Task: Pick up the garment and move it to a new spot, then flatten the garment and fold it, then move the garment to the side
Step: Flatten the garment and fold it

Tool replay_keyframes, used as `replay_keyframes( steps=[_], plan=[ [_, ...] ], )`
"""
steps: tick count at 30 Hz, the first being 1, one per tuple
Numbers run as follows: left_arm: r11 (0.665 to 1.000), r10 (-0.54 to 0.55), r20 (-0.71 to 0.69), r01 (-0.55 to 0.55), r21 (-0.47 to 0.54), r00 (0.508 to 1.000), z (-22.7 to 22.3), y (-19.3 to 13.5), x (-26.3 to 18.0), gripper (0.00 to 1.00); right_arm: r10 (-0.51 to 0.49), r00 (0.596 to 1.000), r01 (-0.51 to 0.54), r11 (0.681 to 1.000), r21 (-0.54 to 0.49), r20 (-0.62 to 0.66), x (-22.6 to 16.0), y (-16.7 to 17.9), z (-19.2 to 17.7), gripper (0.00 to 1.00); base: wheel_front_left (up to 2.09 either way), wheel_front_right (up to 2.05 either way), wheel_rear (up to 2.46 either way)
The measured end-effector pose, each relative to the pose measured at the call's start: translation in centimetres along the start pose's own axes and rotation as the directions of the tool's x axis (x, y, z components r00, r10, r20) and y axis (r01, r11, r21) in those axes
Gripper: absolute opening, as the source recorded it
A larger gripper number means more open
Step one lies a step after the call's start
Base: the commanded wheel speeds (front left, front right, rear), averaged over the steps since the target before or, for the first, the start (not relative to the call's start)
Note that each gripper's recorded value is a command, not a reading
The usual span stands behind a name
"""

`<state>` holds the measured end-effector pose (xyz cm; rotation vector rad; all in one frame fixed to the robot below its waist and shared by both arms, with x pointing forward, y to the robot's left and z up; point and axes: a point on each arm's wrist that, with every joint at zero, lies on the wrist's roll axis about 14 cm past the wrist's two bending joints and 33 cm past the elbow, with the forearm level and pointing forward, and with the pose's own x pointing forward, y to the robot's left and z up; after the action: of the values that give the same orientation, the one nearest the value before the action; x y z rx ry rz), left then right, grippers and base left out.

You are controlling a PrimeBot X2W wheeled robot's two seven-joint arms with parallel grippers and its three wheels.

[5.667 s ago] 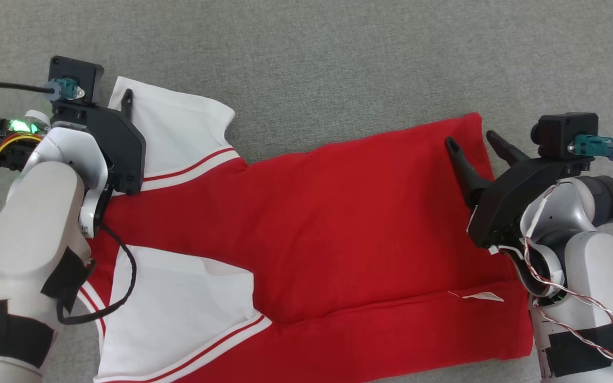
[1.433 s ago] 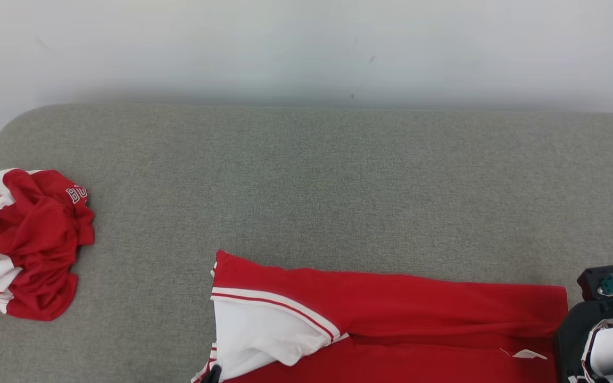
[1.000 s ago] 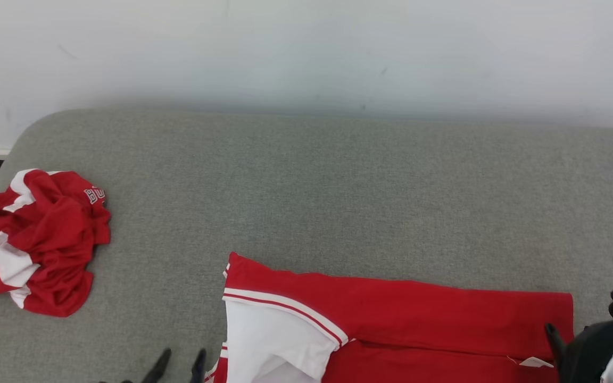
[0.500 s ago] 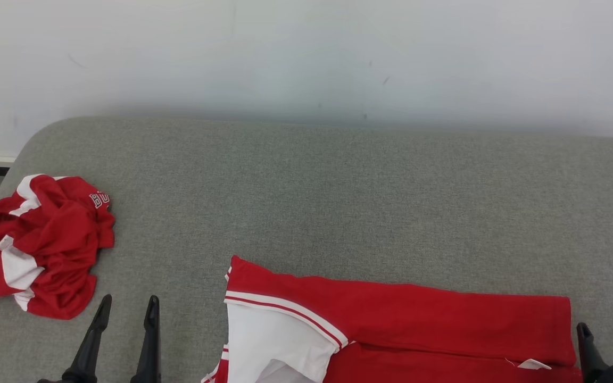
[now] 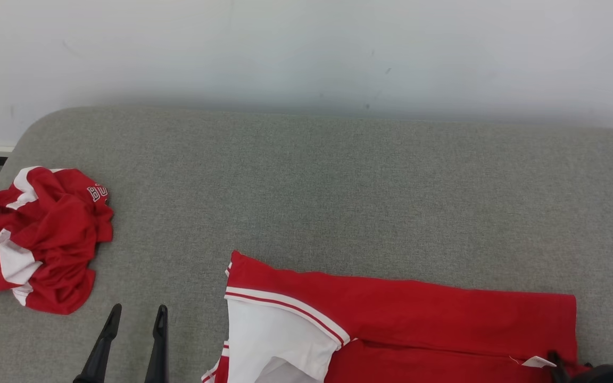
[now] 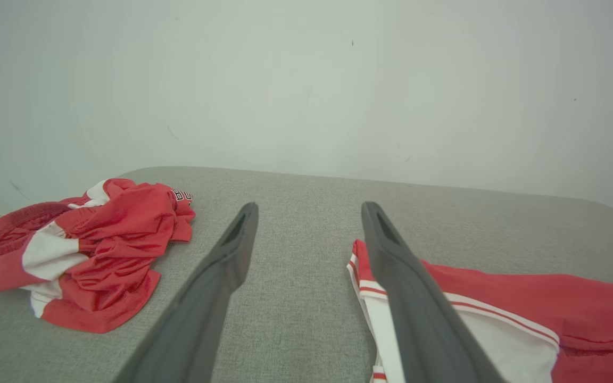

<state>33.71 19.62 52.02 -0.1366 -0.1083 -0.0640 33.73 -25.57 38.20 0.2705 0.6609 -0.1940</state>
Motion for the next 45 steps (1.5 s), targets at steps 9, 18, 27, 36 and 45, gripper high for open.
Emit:
replay_keyframes(
  steps=[9,18,27,36,45],
  plan=[
    [1.000,-0.001,-0.028,0.001,0.001,1.000,-0.9,0.0,-0.2,1.00,0.039,0.995,-0.040,0.999,-0.005,-0.089,1.3,1.6,-2.0,0.35,0.00,0.00,0.00],
    [1.000,-0.007,-0.035,0.007,-0.003,0.999,-1.1,-0.2,-0.2,1.00,0.057,0.997,-0.056,0.998,0.022,-0.043,1.9,2.3,-1.6,0.00,0.00,0.00,0.00],
    [0.999,-0.035,-0.042,0.034,-0.012,0.999,-1.4,-1.2,0.2,1.00,-0.079,0.991,0.065,0.991,0.121,0.113,1.2,-2.4,3.9,0.00,0.00,0.00,0.00],
    [0.999,-0.045,-0.044,0.044,-0.026,0.998,-1.5,-1.6,0.4,1.00,-0.289,0.936,0.259,0.952,0.160,0.200,-3.5,-10.1,6.6,0.00,0.00,0.00,0.00],
    [0.998,-0.053,-0.038,0.052,-0.029,0.998,-1.2,-1.8,0.4,1.00,0.062,0.982,-0.079,0.992,0.094,0.177,-3.9,0.1,6.8,0.00,0.00,0.00,0.00]
  ],
)
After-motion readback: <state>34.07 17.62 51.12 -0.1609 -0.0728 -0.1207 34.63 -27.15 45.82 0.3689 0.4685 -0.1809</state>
